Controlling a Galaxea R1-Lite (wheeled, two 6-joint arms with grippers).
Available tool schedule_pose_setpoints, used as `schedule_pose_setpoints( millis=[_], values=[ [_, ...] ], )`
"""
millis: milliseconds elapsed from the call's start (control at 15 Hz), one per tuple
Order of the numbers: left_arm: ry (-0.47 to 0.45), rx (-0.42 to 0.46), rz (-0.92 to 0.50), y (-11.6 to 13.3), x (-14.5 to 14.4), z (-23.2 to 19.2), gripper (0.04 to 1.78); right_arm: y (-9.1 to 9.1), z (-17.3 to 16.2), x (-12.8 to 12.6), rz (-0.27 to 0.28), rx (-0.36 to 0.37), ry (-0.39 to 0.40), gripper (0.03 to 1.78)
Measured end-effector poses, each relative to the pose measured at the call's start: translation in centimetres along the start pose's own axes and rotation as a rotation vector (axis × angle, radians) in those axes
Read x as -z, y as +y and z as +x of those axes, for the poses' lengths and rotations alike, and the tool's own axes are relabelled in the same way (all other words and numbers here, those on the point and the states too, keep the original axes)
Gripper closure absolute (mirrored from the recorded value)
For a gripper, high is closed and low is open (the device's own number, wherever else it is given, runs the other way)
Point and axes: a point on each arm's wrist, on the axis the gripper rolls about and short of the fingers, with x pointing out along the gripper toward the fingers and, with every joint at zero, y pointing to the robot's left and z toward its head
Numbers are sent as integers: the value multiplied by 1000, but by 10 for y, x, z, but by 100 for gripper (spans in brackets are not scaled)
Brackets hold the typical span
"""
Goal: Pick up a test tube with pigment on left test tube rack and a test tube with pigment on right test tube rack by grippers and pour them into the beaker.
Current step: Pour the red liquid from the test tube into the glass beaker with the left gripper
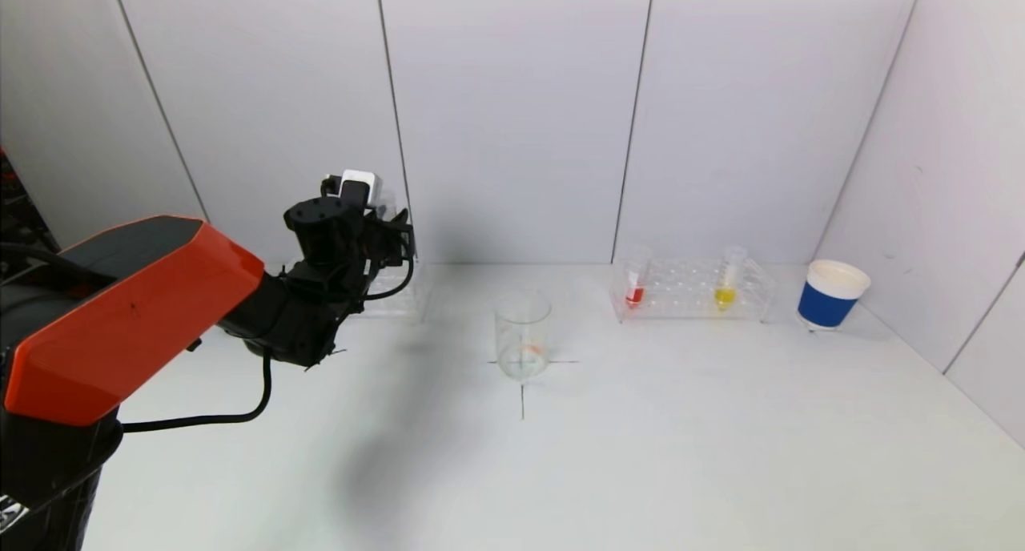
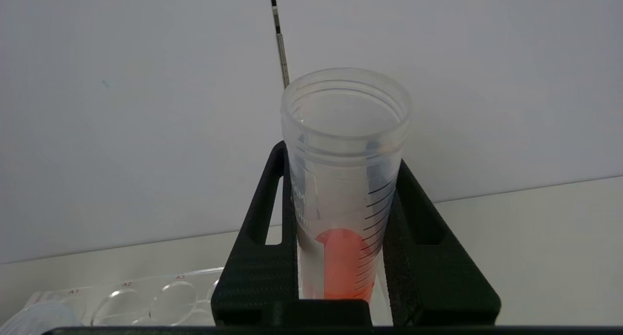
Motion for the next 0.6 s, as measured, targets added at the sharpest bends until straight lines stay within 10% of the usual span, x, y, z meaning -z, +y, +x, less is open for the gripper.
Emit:
schedule_pose_setpoints(
  millis=[600],
  values=[
    [62, 33, 7, -1, -36, -10, 132, 0, 0, 0, 0, 0, 0, 4]
  ],
)
